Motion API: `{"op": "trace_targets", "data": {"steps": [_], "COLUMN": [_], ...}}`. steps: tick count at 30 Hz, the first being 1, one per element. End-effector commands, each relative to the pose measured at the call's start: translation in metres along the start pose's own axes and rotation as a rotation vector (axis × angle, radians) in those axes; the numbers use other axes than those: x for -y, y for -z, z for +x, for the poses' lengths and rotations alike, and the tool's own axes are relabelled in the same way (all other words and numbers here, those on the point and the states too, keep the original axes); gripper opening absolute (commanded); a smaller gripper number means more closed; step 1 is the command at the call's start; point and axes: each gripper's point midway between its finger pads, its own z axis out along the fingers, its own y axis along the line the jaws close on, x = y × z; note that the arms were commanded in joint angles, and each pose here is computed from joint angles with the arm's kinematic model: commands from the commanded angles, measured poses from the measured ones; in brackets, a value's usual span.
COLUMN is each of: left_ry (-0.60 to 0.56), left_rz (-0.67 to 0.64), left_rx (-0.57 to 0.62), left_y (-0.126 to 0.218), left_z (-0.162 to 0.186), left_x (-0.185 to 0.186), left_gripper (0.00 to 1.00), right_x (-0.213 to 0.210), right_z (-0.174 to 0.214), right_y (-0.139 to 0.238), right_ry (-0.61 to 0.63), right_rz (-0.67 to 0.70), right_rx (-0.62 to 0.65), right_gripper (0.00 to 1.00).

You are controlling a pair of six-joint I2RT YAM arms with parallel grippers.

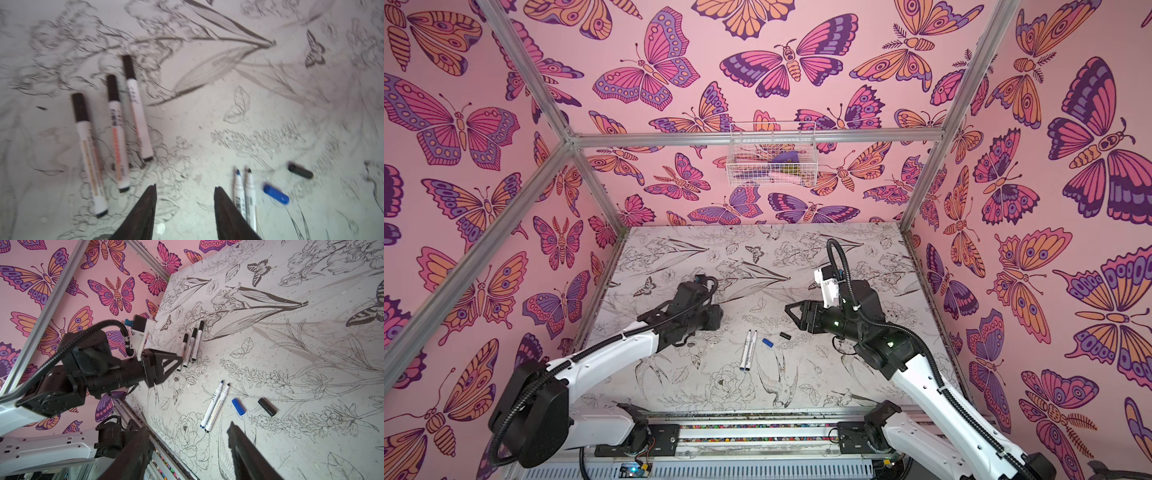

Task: Insert the pens into the pen caps
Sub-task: 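Release the capped marker and grasp the blue-tipped marker with the left gripper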

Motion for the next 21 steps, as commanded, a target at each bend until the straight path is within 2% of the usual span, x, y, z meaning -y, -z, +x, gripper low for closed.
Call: {"op": "trace_targets", "data": {"steps": [1, 5, 7, 21], "left_ry": [-0.03, -0.152, -0.208, -0.271], "left_rz": [0.04, 0.194, 0.22, 0.123], "left_rx": [-0.179, -0.271, -0.296, -0.329], "left_y": [-0.009, -0.015, -0.017, -0.031], "left_z": [0.053, 0.077, 0.083, 0.091], "left_x": [0.01, 0.053, 0.063, 0.06], "left_gripper": [0.5, 0.5, 0.5, 0.5], "right_x": [0.007, 0.009, 0.008, 0.009], "right_z": [0.0, 0.001, 0.001, 0.003], "right_y": [-0.001, -0.003, -0.003, 0.003], "right_ry": [0.012, 0.01, 0.013, 0.021], "right_rz": [0.027, 0.03, 0.026, 0.035], "right_rx": [0.003, -0.006, -0.006, 0.004], "right_gripper": [0.63, 0.63, 0.63, 0.62]}}
